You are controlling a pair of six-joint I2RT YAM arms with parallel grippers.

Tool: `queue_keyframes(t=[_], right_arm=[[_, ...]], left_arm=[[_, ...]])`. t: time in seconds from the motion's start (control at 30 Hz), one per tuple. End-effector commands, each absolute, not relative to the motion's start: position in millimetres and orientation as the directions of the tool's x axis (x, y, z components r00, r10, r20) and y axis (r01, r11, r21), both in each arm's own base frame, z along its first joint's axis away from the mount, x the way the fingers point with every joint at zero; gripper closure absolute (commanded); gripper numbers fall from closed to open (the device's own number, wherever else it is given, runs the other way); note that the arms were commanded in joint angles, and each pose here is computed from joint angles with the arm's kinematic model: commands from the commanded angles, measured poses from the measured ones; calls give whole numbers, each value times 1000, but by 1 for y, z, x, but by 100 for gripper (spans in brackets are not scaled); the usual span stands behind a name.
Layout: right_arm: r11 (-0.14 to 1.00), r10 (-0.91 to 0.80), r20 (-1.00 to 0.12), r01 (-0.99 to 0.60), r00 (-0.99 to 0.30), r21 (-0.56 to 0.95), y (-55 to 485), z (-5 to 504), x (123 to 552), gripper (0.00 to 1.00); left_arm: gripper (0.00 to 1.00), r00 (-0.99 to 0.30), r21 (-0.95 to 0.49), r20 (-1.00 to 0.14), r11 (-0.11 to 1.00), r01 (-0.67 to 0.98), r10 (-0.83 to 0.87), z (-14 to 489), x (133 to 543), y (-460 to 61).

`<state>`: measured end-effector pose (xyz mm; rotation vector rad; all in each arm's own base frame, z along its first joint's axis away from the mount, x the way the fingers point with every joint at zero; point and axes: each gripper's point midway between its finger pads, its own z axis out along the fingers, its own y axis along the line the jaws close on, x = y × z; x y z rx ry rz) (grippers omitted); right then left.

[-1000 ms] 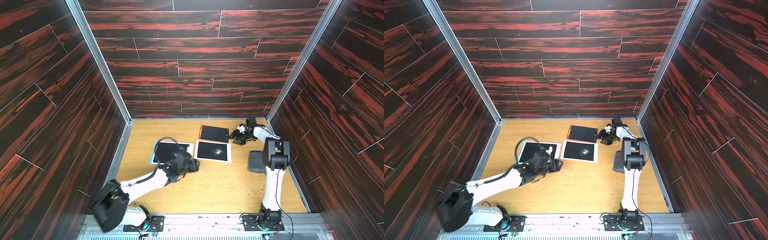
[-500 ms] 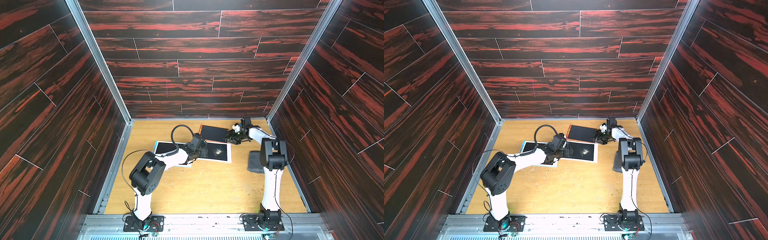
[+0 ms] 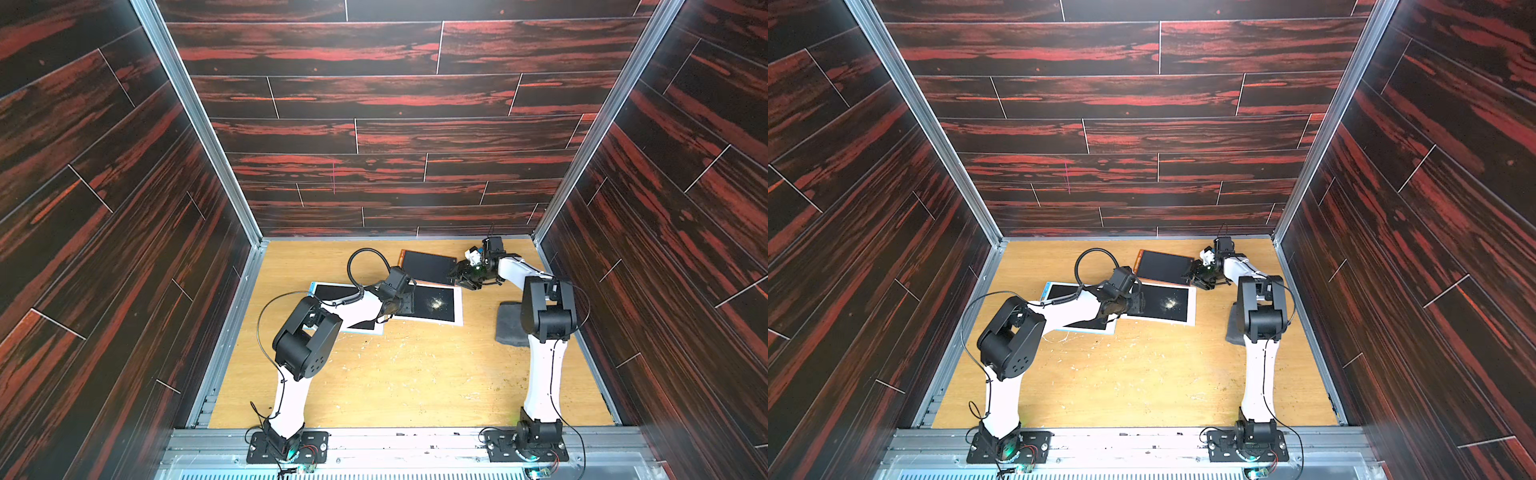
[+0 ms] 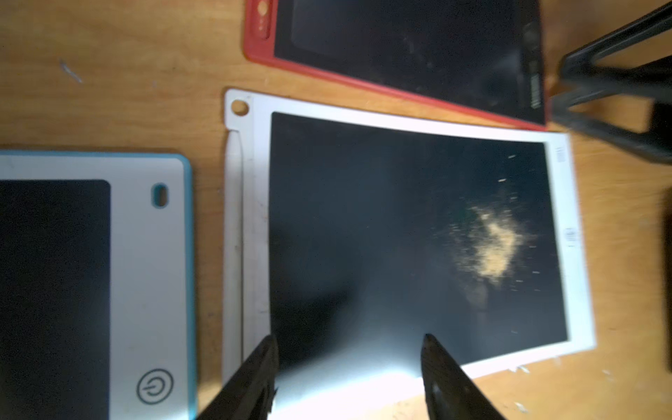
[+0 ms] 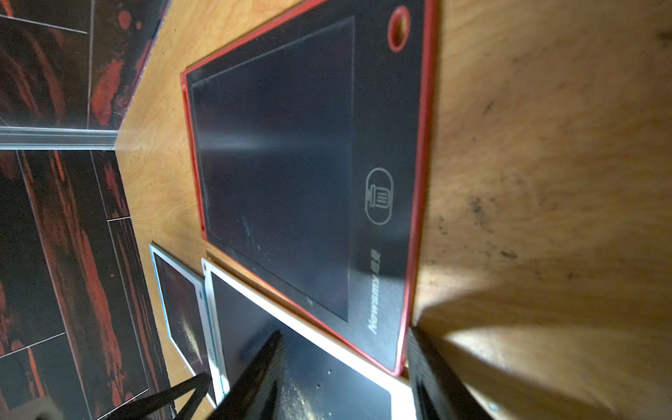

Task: Wipe the drawing tablet
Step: Move the drawing tablet to the center of the board.

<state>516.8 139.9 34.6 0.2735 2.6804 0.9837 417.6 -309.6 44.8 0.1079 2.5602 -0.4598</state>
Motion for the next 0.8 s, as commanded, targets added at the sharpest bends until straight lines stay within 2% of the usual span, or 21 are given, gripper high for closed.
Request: queue_keyframes(t=[0.0,0.33,0.57,0.77], right_arm=[[763,251,-62,158,-966,627,148,4,486,44],[765,247,-55,159,-968,624,150,1,485,44],[766,245,-50,161,-968,622,150,-1,483,44],[761,245,-42,166,-969,628,152,-3,481,44]], left_arm=[[37,-860,-209,-509,965,157,30,38,420,-298],[39,-859,-154,-511,979,136,39,32,422,-288],[39,-853,-149,-521,980,135,38,38,423,-286],[39,-871,-172,-490,976,133,32,23,421,-292]])
